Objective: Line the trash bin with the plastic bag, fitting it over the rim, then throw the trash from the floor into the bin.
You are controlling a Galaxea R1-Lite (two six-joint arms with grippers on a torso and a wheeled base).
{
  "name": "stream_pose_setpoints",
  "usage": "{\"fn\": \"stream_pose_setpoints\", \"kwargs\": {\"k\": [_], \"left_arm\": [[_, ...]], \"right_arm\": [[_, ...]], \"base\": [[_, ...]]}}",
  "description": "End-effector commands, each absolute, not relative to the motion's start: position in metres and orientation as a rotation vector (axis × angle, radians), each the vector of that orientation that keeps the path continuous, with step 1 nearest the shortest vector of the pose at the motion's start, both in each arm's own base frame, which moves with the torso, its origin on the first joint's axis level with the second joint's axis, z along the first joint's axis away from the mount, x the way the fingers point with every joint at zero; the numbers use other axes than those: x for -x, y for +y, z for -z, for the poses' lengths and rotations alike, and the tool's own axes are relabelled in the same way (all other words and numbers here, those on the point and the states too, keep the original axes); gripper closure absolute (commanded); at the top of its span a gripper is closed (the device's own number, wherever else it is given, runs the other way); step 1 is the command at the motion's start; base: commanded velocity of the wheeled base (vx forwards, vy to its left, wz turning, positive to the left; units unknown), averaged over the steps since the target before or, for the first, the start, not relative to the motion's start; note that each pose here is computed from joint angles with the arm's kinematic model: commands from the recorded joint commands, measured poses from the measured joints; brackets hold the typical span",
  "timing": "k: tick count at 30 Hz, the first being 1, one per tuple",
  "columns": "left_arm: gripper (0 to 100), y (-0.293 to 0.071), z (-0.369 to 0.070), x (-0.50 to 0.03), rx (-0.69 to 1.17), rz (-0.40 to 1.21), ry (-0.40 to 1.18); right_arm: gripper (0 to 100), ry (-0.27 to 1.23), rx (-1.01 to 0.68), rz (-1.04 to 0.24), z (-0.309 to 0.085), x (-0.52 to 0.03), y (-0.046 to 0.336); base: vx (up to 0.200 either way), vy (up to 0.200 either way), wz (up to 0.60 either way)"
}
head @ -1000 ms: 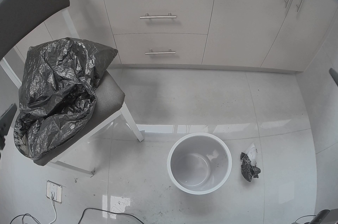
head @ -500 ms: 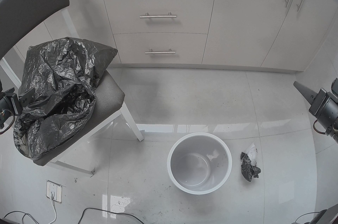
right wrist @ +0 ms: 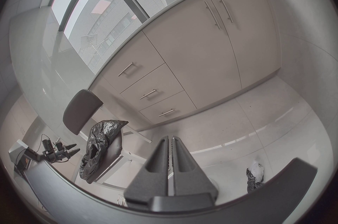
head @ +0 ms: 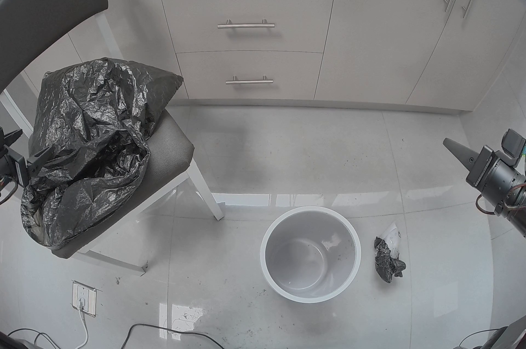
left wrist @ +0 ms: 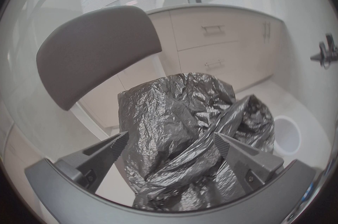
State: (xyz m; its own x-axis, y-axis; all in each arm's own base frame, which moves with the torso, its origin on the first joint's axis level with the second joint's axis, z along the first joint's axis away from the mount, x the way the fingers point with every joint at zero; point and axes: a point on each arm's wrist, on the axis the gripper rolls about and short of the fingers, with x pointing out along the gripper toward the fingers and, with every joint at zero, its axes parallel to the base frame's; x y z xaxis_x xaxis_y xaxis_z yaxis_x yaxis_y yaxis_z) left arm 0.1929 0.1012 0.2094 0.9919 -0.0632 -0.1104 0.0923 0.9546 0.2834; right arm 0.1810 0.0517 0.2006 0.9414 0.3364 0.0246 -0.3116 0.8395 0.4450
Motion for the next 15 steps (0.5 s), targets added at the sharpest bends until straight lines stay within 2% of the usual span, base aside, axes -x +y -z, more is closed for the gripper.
{"fn": "stream_pose_setpoints", "kwargs": {"k": [1, 6, 15], "left_arm": [[0, 0.112, -0.195, -0.199, -0.400, 0.075, 0.153], [0, 0.118, -0.185, -0.199, -0.547, 0.076, 0.187], [0, 0.117, -0.178, -0.207, -0.580, 0.110, 0.201]], "right_arm": [[100, 0.073, -0.484, -0.343, -0.198, -0.184, 0.053], [100, 0.083, -0.498, -0.342, -0.197, -0.186, 0.054], [100, 0.088, -0.498, -0.341, -0.196, -0.186, 0.054]], "base": [[0.000, 0.000, 0.00], [0.000, 0.000, 0.00], [0.000, 0.000, 0.00]]}}
